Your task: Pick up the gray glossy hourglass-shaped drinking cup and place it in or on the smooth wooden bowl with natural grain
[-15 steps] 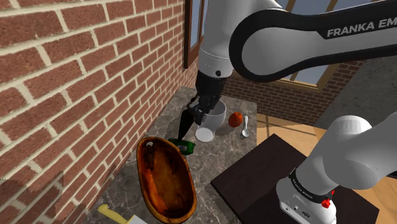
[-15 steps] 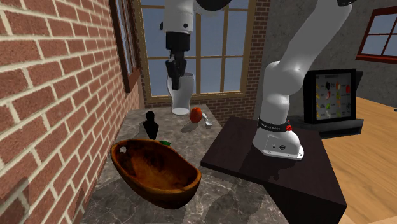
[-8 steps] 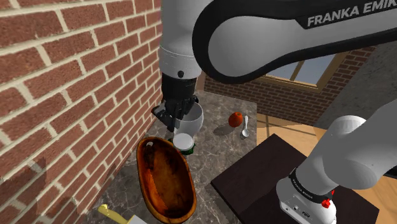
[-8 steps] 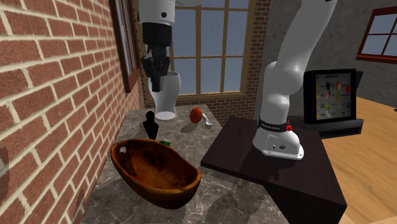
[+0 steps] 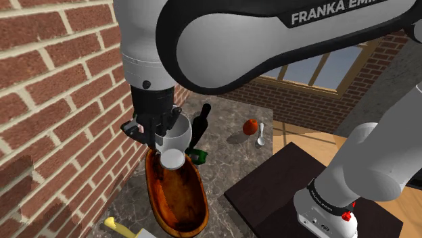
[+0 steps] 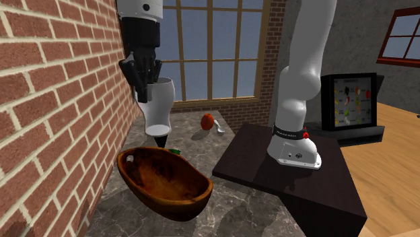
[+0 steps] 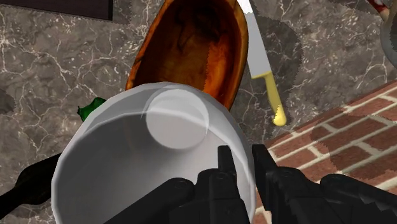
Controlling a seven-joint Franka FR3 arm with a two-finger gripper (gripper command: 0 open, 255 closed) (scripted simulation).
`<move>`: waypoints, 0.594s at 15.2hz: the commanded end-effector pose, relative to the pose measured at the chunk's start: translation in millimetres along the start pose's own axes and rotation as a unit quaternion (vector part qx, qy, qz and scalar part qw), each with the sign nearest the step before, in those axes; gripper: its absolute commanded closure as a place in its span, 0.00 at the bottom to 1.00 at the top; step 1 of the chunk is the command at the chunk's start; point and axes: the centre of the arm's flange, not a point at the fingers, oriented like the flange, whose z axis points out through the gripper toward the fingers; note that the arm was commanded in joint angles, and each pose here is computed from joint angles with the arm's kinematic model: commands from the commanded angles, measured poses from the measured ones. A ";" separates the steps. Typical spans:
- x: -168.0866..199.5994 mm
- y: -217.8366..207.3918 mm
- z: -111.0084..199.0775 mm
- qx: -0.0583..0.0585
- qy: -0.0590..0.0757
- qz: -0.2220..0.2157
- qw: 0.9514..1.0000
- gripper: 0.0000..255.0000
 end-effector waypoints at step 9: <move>-3.5 2.4 52.0 0.000 0.000 0.000 1.000 1.00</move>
